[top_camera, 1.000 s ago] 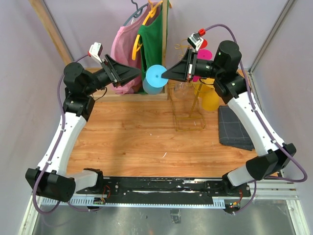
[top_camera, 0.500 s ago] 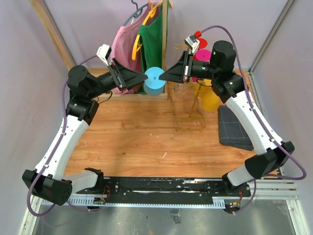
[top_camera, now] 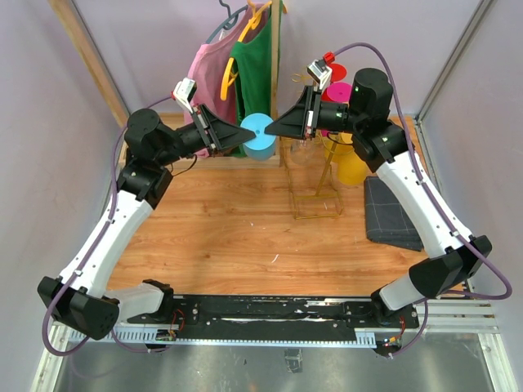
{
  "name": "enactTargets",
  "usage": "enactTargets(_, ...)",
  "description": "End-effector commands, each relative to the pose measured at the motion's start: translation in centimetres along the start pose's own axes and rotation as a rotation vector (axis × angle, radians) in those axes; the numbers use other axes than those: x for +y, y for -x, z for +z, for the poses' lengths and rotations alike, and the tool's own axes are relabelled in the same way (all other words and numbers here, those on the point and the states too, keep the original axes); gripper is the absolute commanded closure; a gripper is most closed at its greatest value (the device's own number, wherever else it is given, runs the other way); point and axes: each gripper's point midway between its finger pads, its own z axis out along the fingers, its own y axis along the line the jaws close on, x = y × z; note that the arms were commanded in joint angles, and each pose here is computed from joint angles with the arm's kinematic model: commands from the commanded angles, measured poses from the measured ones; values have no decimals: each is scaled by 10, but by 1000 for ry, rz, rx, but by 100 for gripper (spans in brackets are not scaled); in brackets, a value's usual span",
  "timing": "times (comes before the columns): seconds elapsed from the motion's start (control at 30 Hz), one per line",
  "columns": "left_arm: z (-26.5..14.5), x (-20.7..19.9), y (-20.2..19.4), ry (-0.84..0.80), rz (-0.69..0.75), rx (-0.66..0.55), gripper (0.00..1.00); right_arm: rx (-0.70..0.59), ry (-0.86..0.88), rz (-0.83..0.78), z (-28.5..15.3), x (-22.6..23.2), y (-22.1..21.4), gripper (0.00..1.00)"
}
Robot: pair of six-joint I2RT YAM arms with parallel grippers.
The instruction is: Place the wine glass upside down on the wine glass rack
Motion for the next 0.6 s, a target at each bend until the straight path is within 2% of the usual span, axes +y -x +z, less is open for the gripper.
enactTargets(0.0,1,-15,2,-26,42,-6,100,-12,20,-53,0,13,2,99)
enactTargets(0.17,0,-18,6,-7,54,-27,100,-14,21,-65,-1,15,1,97)
enactTargets(0.23,0,-20,9,1,65,-39,100,-19,19,-76,-3,16,0,82)
enactTargets(0.4,-1,-27,12,-4,66,-37,100,-26,11,-105,-10,17,-1,67)
enactTargets(0.57,0,-35,14,-7,64,-29,100,-62,-29,-135,-30,15,4,62)
